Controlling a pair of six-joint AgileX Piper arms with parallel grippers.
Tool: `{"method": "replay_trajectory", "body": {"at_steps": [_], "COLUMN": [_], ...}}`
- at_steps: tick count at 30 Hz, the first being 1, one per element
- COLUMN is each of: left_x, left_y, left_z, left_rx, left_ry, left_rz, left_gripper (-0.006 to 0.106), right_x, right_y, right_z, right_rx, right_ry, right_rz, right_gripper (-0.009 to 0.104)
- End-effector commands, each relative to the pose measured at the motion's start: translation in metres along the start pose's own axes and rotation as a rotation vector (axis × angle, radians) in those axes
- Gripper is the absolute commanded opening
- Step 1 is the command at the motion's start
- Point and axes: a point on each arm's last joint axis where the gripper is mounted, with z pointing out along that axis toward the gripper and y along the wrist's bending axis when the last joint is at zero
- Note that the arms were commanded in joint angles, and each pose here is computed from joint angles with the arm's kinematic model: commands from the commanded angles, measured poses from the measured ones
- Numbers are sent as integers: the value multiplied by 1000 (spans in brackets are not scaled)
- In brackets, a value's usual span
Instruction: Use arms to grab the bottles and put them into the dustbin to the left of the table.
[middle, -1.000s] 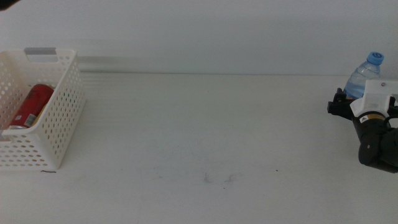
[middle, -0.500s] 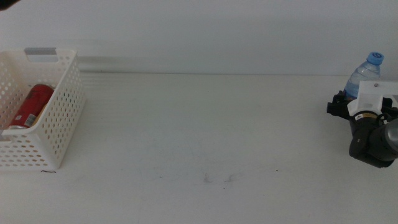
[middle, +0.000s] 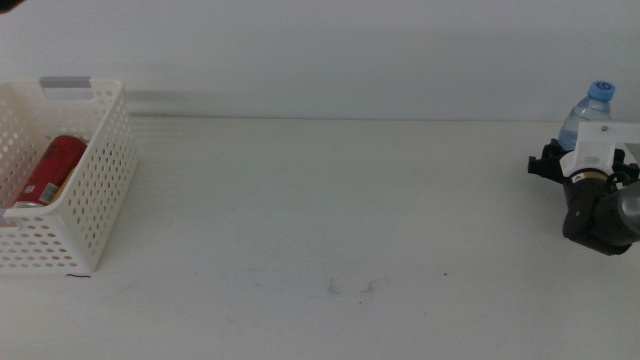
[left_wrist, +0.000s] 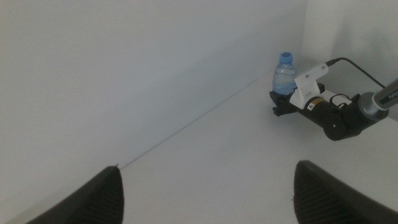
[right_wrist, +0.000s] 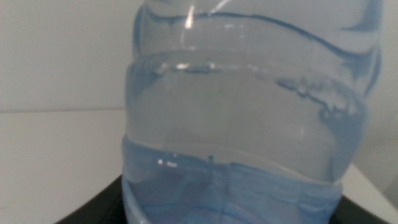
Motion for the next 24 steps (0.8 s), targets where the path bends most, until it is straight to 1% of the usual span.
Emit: {"method": "replay_trajectory", "body": {"at_steps": [1, 2, 4, 8, 11, 13, 18, 21, 24], "left_x": [-2, -2, -2, -2, -2, -2, -2, -2, -2], "left_y": [-1, -1, -1, -1, -1, -1, -1, -1, -1], "left_z": [-1, -1, -1, -1, -1, -1, -1, -1, -1], "left_rx": [-1, -1, -1, -1, -1, -1, -1, -1, -2], "left_ry": [-22, -22, -22, -22, -22, -22, -22, -22, -23], "left_rz": [1, 1, 1, 1, 1, 1, 1, 1, 1], "left_gripper": [94, 94, 94, 94, 94, 94, 94, 94, 94], "right_x": [-22, -30, -49, -85, -89, -84, -61, -46, -36], "right_y": [12, 22, 49, 115, 161, 184, 228, 240, 244], "right_z": [-6, -12, -27, -71, -96, -108, -129, -135, -135], "right_rx": [-30, -57, -145, -341, -499, -565, -669, -700, -709], "right_ry": [-39, -32, -28, -142, -186, -189, -171, -148, -124], "right_rz": [9, 20, 18, -28, -104, -127, -167, -189, -204], "right_gripper": [-1, -1, -1, -2, -2, -2, -2, -2, -1]}}
